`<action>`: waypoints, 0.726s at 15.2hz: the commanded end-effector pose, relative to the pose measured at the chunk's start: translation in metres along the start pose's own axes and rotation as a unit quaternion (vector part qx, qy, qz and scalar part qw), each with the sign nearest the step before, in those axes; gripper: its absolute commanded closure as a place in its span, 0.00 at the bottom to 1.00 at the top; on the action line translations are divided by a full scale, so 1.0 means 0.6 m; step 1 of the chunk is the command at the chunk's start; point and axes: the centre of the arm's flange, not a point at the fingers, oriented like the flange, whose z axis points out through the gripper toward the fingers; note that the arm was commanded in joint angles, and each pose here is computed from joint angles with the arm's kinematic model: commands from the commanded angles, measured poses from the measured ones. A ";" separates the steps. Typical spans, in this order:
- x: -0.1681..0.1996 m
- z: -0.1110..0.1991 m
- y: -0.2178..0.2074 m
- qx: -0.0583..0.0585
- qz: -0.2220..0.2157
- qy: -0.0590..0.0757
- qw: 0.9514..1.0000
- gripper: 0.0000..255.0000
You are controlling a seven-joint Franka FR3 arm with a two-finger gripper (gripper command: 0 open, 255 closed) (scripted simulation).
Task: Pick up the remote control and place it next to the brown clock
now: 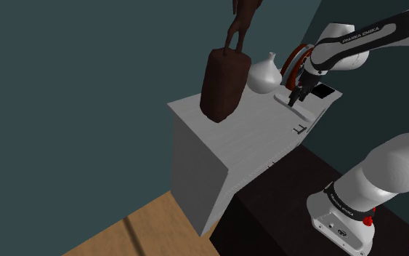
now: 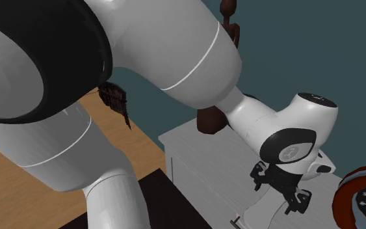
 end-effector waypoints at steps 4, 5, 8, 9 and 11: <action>0.001 -0.072 0.001 0.000 0.000 0.000 1.000 0.00; 0.001 -0.072 0.001 0.000 0.000 0.000 1.000 0.00; 0.001 -0.072 0.001 0.000 0.000 0.000 1.000 0.00; 0.001 -0.072 0.001 0.000 0.000 0.000 1.000 0.00; 0.001 -0.072 0.001 0.000 0.000 0.000 1.000 0.00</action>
